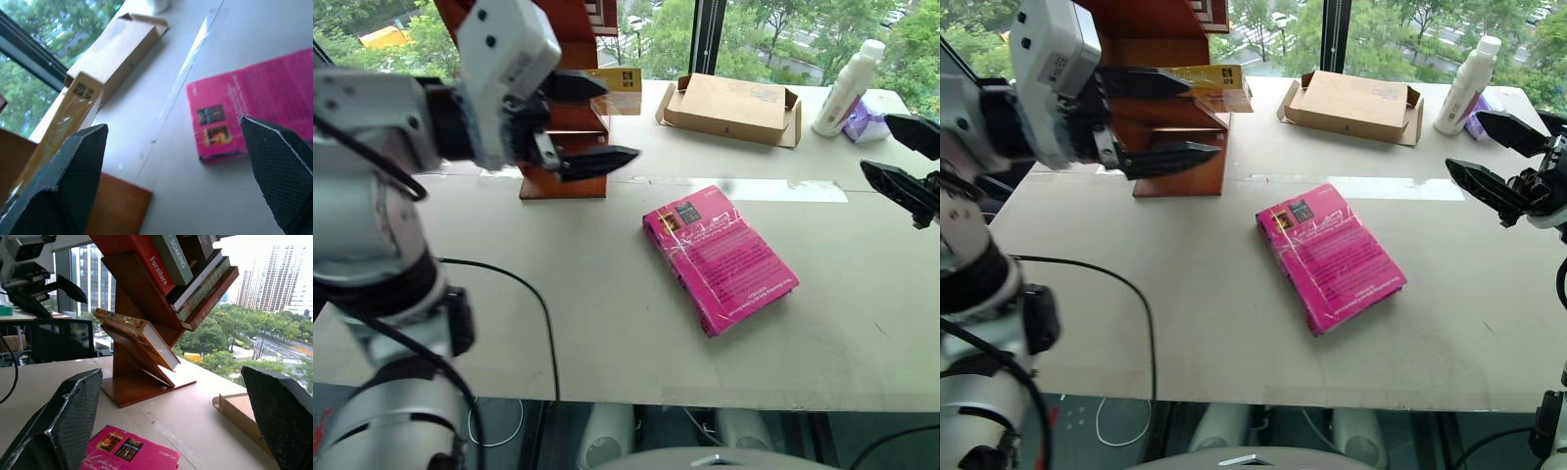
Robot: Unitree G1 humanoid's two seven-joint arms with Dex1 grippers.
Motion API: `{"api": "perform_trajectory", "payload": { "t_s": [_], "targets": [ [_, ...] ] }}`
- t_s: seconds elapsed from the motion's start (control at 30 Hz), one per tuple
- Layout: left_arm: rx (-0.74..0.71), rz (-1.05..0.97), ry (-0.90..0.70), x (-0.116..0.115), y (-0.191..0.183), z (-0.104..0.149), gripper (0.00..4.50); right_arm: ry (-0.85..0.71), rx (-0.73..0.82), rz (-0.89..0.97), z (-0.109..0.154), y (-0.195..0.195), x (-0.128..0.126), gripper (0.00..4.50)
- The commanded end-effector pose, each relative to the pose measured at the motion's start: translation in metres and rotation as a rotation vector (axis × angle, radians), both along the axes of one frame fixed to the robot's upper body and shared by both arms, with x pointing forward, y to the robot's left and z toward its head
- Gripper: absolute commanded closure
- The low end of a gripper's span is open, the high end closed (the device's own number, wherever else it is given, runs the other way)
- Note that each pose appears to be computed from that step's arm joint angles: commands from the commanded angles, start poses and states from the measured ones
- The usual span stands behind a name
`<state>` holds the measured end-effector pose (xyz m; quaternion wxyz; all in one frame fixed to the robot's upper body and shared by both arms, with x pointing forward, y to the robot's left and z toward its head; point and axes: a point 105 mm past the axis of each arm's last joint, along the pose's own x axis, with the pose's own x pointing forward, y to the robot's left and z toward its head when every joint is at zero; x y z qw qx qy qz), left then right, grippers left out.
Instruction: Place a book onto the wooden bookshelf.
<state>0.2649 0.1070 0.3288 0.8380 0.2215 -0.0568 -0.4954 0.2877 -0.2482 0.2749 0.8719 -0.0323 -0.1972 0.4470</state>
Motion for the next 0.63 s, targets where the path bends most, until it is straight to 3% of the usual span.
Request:
{"api": "perform_trajectory", "payload": {
  "t_s": [0.03,0.2,0.47,0.57,0.63],
  "targets": [
    [-0.127,0.002,0.044,-0.008,-0.012,-0.022,0.05,0.036,-0.062,-0.101,-0.007,-0.018,0.0,0.0],
    [-0.22,0.076,0.097,-0.006,-0.006,-0.069,0.05,0.17,-0.134,-0.241,-0.041,-0.051,-0.014,0.0],
    [-0.155,0.345,0.353,-0.016,0.086,-0.175,0.05,0.408,-0.207,-0.489,-0.097,-0.119,-0.062,0.0],
    [-0.092,0.357,0.383,-0.026,0.097,-0.195,0.05,0.47,-0.224,-0.551,-0.109,-0.139,-0.077,0.0],
    [-0.135,0.362,0.399,-0.024,0.101,-0.198,0.05,0.488,-0.224,-0.568,-0.112,-0.145,-0.083,0.0]
  ]
}}
